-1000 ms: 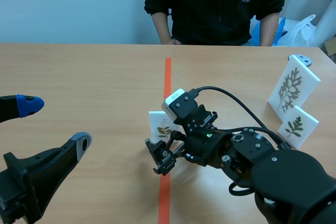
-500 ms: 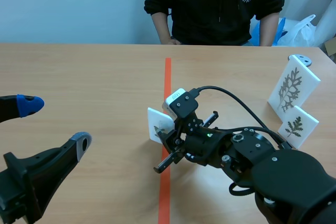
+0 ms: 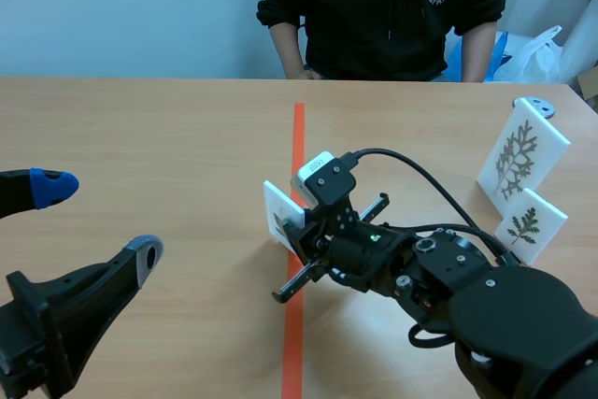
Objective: Sort the leaf by its shape. The table is split by an orange tape line. A compound leaf with several leaflets goes to the left side, a simple leaf with one blade goes to the right side. Return to the home posture when a red brick is placed on the table.
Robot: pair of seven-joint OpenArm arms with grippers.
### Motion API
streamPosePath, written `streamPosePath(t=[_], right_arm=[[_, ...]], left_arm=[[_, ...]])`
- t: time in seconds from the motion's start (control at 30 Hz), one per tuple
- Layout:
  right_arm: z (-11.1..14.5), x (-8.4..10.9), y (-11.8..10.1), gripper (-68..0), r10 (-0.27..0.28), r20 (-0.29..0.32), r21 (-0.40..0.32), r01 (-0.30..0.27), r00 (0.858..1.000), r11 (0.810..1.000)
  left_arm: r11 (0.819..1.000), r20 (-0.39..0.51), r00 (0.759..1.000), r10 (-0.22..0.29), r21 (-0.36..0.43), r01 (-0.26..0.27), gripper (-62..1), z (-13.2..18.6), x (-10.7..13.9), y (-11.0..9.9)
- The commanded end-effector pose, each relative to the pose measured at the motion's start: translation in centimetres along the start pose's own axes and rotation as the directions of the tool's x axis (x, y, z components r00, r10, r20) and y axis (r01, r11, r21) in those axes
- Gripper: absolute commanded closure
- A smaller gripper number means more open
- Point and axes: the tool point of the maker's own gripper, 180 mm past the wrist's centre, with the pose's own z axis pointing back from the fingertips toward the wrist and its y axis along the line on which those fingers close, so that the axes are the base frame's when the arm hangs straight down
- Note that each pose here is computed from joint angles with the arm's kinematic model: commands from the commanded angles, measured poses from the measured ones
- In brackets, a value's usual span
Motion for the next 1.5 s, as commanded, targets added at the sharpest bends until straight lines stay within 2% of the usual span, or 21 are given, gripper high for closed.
streamPosePath(t=[0.0, 0.3, 0.43, 0.53, 0.63, 0.7, 0.8, 0.87, 0.93, 0.97, 1.17, 1.37, 1.47], right_arm=[[0.2, 2.5, -2.1, -3.3, 0.033, 0.064, -0.041, -0.03, 0.997, 0.999], [3.6, 4.9, -7.3, -3.4, 0.054, 0.11, -0.194, -0.031, 0.992, 0.98], [5.6, 4.3, -9.6, -3.3, -0.014, 0.121, -0.274, 0.047, 0.993, 0.961], [7.3, 3.5, -11.6, -3.3, -0.097, 0.151, -0.338, 0.143, 0.984, 0.93], [9.3, 2.3, -13.6, -3.3, -0.162, 0.167, -0.403, 0.218, 0.973, 0.889], [10.5, 1.7, -14.8, -3.3, -0.182, 0.169, -0.444, 0.239, 0.969, 0.863], [12.2, 0.8, -16.3, -3.3, -0.192, 0.164, -0.496, 0.249, 0.968, 0.832], [13.3, 0.1, -17.1, -3.3, -0.202, 0.154, -0.537, 0.253, 0.967, 0.805], [14.0, -0.5, -17.7, -3.3, -0.205, 0.148, -0.57, 0.253, 0.968, 0.782], [14.1, -0.8, -17.9, -3.3, -0.208, 0.141, -0.578, 0.252, 0.968, 0.776], [14.2, -2.1, -17.8, -3.3, -0.232, 0.124, -0.586, 0.26, 0.965, 0.768], [15.2, -4.1, -18.4, -3.3, -0.249, 0.109, -0.649, 0.259, 0.962, 0.715], [15.2, -4.5, -18.4, -3.5, -0.25, 0.109, -0.651, 0.259, 0.962, 0.714]], left_arm=[[1.0, 0.033, 0.999, -0.002, -0.003, 0.002, -62.3, -0.1, 0.9, -0.1], [1.0, 0.032, 0.999, -0.001, -0.003, 0.002, -62.3, -0.1, 0.9, -0.1], [1.0, 0.032, 0.999, -0.001, -0.003, 0.002, -62.3, -0.1, 0.9, -0.1], [1.0, 0.032, 0.999, -0.001, -0.003, 0.002, -62.3, -0.1, 0.9, -0.1], [1.0, 0.032, 0.999, -0.001, -0.003, 0.002, -62.3, -0.1, 0.9, -0.1], [1.0, 0.032, 0.999, -0.001, -0.003, 0.002, -62.3, -0.1, 0.9, -0.1], [1.0, 0.033, 0.999, -0.002, -0.003, 0.002, -62.3, -0.1, 0.9, -0.1], [1.0, 0.033, 0.999, -0.002, -0.003, 0.002, -62.3, -0.1, 0.9, -0.1], [1.0, 0.033, 0.999, -0.002, -0.003, 0.002, -62.3, -0.1, 0.9, -0.1], [1.0, 0.033, 0.999, -0.002, -0.003, 0.002, -62.3, -0.1, 0.9, -0.1], [1.0, 0.042, 0.999, -0.008, -0.002, 0.008, -62.3, -0.3, 1.2, 0.0], [1.0, 0.041, 0.999, -0.008, -0.002, 0.008, -62.3, -0.3, 1.2, 0.0], [1.0, 0.041, 0.999, -0.008, -0.002, 0.008, -62.3, -0.3, 1.2, 0.0]])
